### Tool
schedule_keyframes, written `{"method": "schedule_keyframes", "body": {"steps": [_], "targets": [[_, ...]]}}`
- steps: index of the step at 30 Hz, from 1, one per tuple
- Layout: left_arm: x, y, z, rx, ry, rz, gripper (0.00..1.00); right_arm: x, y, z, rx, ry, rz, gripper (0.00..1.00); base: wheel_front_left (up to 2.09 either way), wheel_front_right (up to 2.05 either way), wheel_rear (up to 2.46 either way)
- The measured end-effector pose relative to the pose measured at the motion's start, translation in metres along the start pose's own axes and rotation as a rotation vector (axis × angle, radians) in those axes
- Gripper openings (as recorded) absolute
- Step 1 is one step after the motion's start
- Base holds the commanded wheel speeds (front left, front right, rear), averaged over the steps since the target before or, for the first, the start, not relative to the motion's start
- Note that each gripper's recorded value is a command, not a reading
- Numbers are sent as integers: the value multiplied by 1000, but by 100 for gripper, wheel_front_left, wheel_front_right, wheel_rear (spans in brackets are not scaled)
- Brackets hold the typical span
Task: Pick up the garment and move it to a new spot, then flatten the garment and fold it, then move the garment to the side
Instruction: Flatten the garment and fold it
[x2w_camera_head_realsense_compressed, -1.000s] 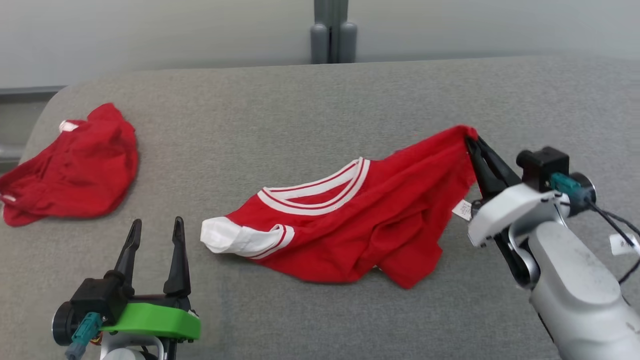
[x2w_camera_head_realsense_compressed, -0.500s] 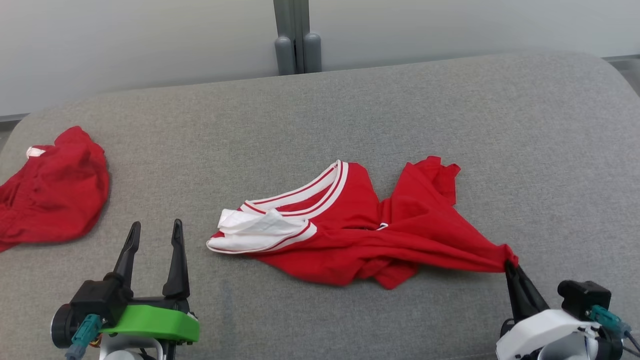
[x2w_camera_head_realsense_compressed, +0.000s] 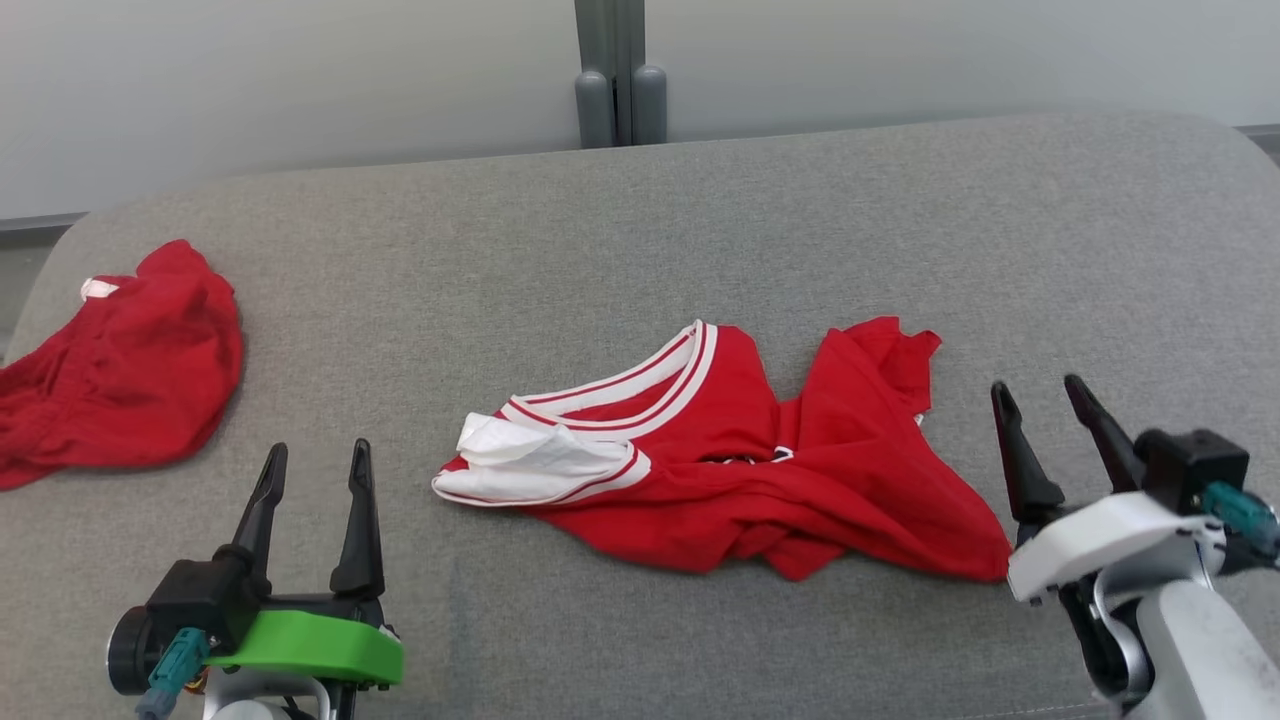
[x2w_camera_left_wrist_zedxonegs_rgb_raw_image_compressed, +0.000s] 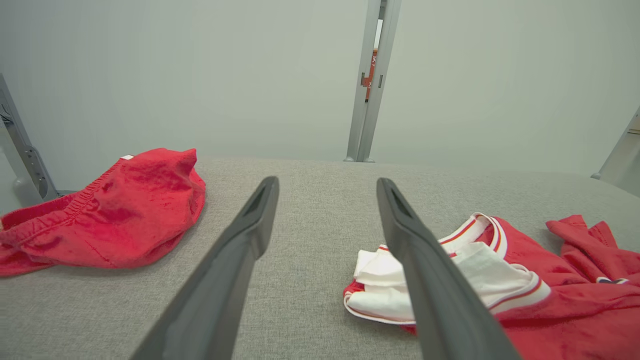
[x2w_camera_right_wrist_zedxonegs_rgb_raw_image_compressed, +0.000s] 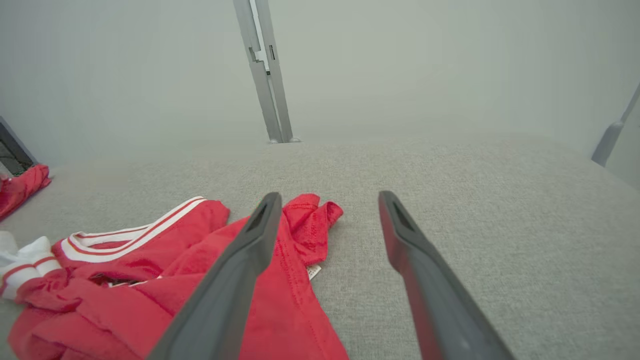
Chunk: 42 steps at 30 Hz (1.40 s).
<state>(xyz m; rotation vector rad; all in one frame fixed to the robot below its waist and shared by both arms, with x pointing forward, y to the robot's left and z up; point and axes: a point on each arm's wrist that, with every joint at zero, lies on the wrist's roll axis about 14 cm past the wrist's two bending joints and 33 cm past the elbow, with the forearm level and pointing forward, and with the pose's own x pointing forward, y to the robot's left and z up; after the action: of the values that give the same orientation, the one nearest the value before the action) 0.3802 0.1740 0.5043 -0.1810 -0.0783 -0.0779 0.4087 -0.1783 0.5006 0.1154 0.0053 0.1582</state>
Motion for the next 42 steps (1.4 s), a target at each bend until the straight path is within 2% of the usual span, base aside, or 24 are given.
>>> {"method": "schedule_keyframes", "body": {"steps": [6,12,20,25,31,32,33,38,42], "targets": [[-3,4,0,1,2,15,100,41,24,18,-88,15,111,100,0,0,0],[-4,11,2,2,-3,37,100,72,52,-3,-123,138,191,100,0,0,0],[-6,21,-2,0,11,69,100,92,33,-56,-171,354,149,100,0,0,0],[-5,27,-5,-1,18,89,100,87,21,-95,-173,496,115,100,0,0,0],[-6,32,-8,-1,29,103,100,78,26,-125,-146,615,108,98,0,0,0],[-5,32,-8,-1,29,103,100,78,27,-127,-139,627,106,22,0,0,0],[-4,31,-8,-1,28,102,100,78,29,-128,-131,635,107,0,0,0,0],[-1,31,-7,-3,25,100,100,93,31,-112,-136,552,116,0,0,0,0],[-1,31,-4,-2,16,100,100,121,16,-66,-158,371,89,0,0,0,0]]}}
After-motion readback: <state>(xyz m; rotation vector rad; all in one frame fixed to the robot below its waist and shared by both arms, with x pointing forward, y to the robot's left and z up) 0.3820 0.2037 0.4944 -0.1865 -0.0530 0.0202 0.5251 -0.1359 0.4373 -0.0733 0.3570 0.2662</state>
